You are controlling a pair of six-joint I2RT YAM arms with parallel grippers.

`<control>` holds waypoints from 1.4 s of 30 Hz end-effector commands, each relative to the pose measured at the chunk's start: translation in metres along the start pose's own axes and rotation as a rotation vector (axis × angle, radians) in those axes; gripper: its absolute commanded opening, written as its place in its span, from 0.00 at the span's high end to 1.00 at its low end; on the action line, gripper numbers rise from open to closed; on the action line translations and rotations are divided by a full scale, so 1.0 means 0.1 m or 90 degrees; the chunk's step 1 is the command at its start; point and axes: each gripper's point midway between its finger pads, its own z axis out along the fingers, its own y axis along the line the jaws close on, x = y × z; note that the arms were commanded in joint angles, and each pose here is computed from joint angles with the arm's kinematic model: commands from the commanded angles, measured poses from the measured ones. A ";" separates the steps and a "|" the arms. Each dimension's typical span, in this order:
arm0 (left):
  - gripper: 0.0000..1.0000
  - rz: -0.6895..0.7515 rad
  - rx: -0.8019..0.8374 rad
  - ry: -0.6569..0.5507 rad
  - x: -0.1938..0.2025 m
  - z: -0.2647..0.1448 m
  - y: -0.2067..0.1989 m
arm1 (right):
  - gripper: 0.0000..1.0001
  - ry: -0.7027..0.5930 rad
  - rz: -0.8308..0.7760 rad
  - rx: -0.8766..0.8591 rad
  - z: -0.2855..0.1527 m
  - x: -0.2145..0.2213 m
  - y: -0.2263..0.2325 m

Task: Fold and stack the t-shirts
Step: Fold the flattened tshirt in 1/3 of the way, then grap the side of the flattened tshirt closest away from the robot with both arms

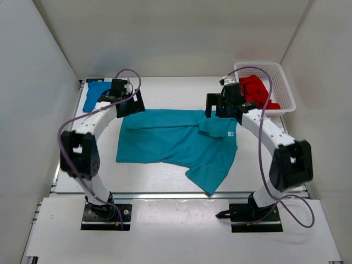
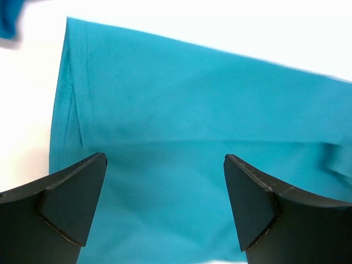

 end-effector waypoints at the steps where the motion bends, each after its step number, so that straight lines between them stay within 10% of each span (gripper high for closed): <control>1: 0.01 -0.040 -0.012 -0.062 -0.10 -0.62 0.08 | 0.01 -0.025 -0.023 -0.007 -0.33 0.14 0.15; 12: 0.07 -0.205 -0.169 0.078 1.64 -0.88 0.99 | 0.02 0.105 -0.040 -0.166 -1.20 1.92 0.64; 33: 0.36 -0.299 -0.269 0.076 2.12 -0.65 1.32 | 0.10 0.251 -0.216 -0.156 -1.25 2.88 0.76; 39: 0.62 -0.285 -0.242 0.062 2.01 -0.50 1.22 | 0.14 0.306 -0.274 -0.111 -1.17 3.10 0.63; 42: 0.92 -0.276 -0.231 0.074 1.98 -0.43 1.15 | 0.22 0.322 -0.284 -0.082 -1.10 3.15 0.58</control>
